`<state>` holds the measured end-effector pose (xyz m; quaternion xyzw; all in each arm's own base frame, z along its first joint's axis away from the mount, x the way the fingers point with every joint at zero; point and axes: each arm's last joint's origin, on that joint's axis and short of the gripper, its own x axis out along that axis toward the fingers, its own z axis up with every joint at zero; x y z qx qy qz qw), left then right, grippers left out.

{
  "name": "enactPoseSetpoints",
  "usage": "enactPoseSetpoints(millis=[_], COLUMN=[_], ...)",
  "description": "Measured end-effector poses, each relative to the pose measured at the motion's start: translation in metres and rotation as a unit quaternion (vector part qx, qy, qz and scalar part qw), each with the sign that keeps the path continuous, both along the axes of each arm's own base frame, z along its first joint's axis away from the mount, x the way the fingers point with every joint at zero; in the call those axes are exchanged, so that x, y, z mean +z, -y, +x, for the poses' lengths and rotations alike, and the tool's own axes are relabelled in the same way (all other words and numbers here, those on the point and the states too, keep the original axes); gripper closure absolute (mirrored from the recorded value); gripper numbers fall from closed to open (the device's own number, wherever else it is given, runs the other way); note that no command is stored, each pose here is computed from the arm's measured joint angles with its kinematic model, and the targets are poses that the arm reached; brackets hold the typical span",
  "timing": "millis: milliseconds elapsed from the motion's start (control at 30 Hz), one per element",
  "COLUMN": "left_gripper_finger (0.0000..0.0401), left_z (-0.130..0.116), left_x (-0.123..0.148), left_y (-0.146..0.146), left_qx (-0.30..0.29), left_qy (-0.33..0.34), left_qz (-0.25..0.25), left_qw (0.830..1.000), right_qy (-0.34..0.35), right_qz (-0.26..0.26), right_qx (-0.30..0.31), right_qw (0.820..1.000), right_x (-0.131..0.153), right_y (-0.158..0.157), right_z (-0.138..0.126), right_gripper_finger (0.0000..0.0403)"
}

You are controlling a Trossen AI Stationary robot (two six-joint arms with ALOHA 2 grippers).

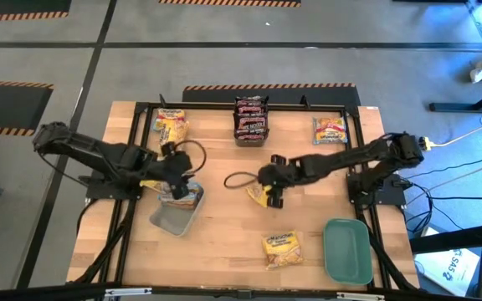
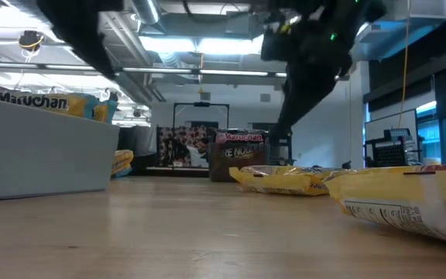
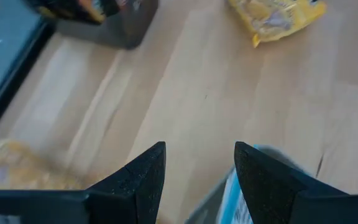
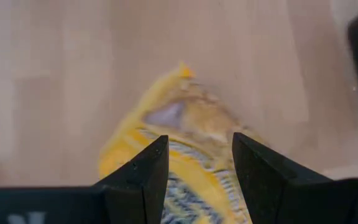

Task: Sort Maruchan noodles
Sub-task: Put the right blue noodle pack into the gray bin

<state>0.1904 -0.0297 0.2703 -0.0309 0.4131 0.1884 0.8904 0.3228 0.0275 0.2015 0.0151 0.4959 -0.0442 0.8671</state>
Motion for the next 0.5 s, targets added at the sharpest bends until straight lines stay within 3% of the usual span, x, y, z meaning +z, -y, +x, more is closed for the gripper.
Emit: enactPoseSetpoints(millis=[133, 300, 500], left_gripper_finger=[0.0215, 0.0215, 0.0215], left_z=[0.011, 0.02, 0.025], left_x=[-0.008, -0.016, -0.025], left_y=[-0.017, -0.033, -0.04], left_qx=[-0.031, -0.046, -0.033], left_qy=[0.026, 0.081, 0.135], left_qz=[-0.025, -0.051, -0.048], left_qw=[0.999, 0.994, 0.989], right_qy=[-0.023, 0.012, 0.052], right_qz=[0.035, 0.049, 0.062], right_qx=[-0.009, -0.043, -0.132], right_qw=[0.999, 0.998, 0.988], right_x=[-0.014, -0.013, -0.007], right_y=[0.025, 0.048, 0.069], right_z=[-0.017, -0.052, -0.101], right_gripper_finger=[0.0242, 0.0242, 0.0242])
